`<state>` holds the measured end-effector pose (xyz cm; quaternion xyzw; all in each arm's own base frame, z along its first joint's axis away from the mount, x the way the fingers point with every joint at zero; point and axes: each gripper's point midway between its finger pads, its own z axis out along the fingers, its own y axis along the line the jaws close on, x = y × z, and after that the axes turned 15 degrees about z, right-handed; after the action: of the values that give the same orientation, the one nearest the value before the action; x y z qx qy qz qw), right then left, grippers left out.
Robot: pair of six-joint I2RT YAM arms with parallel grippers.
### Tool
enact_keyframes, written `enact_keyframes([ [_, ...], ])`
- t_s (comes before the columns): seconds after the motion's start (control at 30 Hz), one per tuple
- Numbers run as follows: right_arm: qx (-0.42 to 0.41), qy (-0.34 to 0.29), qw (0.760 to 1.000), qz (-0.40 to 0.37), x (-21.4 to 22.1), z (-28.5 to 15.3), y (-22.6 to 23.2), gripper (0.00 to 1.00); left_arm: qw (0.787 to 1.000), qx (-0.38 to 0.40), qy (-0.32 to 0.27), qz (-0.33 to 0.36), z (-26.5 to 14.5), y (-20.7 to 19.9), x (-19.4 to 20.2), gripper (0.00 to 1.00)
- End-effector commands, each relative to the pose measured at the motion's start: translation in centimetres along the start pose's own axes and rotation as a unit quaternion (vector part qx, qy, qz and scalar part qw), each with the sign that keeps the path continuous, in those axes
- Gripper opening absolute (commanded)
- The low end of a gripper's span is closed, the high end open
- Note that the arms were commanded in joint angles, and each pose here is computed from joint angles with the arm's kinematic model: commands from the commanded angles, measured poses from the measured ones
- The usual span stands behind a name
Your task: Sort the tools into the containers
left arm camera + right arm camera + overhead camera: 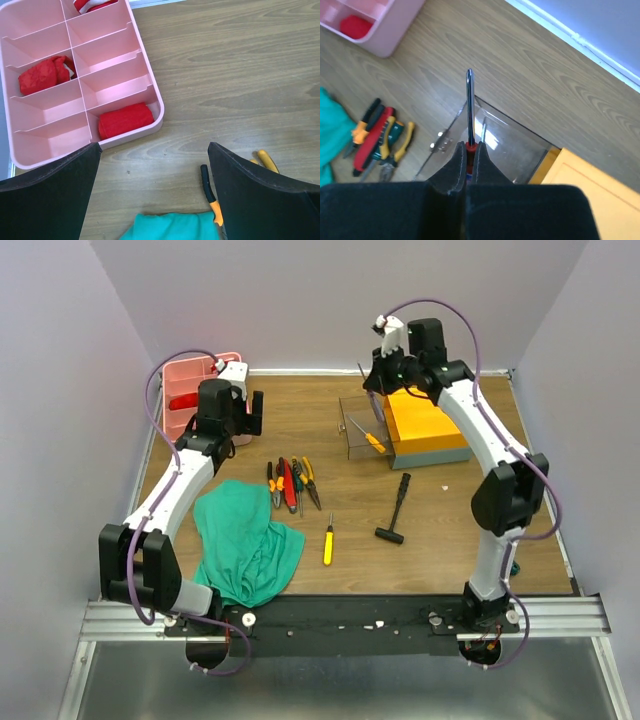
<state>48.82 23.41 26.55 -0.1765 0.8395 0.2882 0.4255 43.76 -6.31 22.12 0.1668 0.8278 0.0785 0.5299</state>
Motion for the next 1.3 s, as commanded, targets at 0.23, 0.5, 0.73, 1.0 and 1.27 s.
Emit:
enact_keyframes([
  [0.23, 0.053, 0.143, 0.983, -0.104, 6.9, 1.8, -2.1, 0.31, 0.999, 0.015, -0.014, -0.025, -0.7, 0.5, 0.0, 0.99],
  [0.5, -0.050, 0.084, 0.984, -0.150, 4.4, -3.4, 4.0, 0.67, 0.999, 0.020, -0.018, -0.044, 0.1, 0.2, -0.5, 0.99],
  [0.73, -0.343, 0.143, 0.873, -0.316, 14.8, -7.4, 11.5, 0.67, 0.999, -0.005, -0.019, -0.042, 0.4, 1.6, -1.4, 0.99],
  [1.0, -0.444, 0.204, 0.750, -0.447, 21.9, -4.6, 14.3, 0.66, 0.999, -0.021, -0.006, -0.037, -0.2, 2.7, 0.0, 0.99],
  [1.27, -0.483, 0.209, 0.649, -0.549, 25.5, -2.0, 16.6, 0.64, 0.998, -0.032, 0.004, -0.047, -0.7, 3.9, 0.8, 0.99],
])
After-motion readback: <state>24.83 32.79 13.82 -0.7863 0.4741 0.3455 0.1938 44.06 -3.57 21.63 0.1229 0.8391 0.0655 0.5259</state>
